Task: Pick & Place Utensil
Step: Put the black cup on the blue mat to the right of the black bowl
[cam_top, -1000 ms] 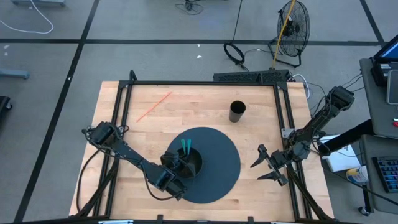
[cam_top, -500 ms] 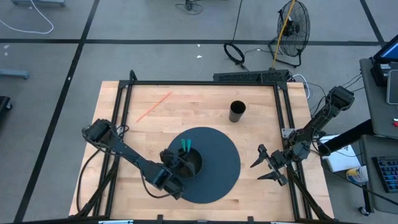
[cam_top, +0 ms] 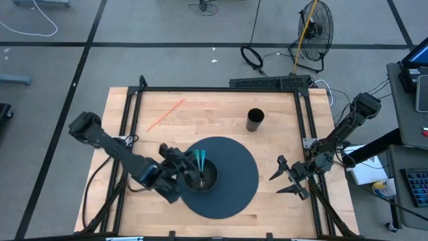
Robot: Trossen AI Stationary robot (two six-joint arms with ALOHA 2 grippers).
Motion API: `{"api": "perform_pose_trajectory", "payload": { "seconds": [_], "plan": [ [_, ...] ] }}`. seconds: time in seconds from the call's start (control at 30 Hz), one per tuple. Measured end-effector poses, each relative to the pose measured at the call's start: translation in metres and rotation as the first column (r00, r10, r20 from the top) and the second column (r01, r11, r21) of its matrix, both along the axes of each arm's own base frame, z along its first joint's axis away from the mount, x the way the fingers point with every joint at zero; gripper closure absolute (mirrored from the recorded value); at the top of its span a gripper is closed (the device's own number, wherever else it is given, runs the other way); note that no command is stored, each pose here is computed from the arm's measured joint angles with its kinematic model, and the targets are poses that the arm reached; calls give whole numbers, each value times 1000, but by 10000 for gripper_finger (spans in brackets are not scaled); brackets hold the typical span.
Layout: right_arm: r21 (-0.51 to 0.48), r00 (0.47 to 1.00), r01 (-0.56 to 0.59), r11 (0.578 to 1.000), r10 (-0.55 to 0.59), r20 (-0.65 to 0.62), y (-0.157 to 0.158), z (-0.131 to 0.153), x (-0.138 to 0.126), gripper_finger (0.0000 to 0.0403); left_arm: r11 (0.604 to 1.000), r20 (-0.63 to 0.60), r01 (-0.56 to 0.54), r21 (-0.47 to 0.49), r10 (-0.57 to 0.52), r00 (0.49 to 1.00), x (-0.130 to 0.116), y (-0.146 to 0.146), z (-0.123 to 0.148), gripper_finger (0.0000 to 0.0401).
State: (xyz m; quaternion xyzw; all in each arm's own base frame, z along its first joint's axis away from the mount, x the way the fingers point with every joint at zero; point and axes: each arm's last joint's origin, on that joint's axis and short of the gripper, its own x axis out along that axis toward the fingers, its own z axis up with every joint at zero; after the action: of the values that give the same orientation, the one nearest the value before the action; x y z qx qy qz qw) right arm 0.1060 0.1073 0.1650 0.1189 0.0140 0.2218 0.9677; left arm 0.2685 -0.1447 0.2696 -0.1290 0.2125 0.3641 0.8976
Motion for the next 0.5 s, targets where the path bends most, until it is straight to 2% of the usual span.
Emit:
{"api": "perform_pose_trajectory", "payload": {
  "seconds": [0.17, 0.3, 0.4, 0.5],
  "plan": [
    [-3, 1000, 27, 1000, -27, 0, -1, 0, 0, 152, 1000, -61, 18, 21, -17, 998, -19, 12, 17, 339],
    [-17, 998, 57, 998, -57, 0, -2, -1, 1, 151, 999, -124, 47, 13, -45, 991, -25, 15, 19, 339],
    [-40, 995, 98, 994, -97, 19, -3, 0, 2, 152, 993, -235, 88, 78, -67, 970, -33, 17, 17, 339],
    [-56, 987, 155, 986, -152, 46, -8, 2, 6, 151, 978, -308, 88, 188, -27, 951, -45, 21, 16, 339]
  ]
}}
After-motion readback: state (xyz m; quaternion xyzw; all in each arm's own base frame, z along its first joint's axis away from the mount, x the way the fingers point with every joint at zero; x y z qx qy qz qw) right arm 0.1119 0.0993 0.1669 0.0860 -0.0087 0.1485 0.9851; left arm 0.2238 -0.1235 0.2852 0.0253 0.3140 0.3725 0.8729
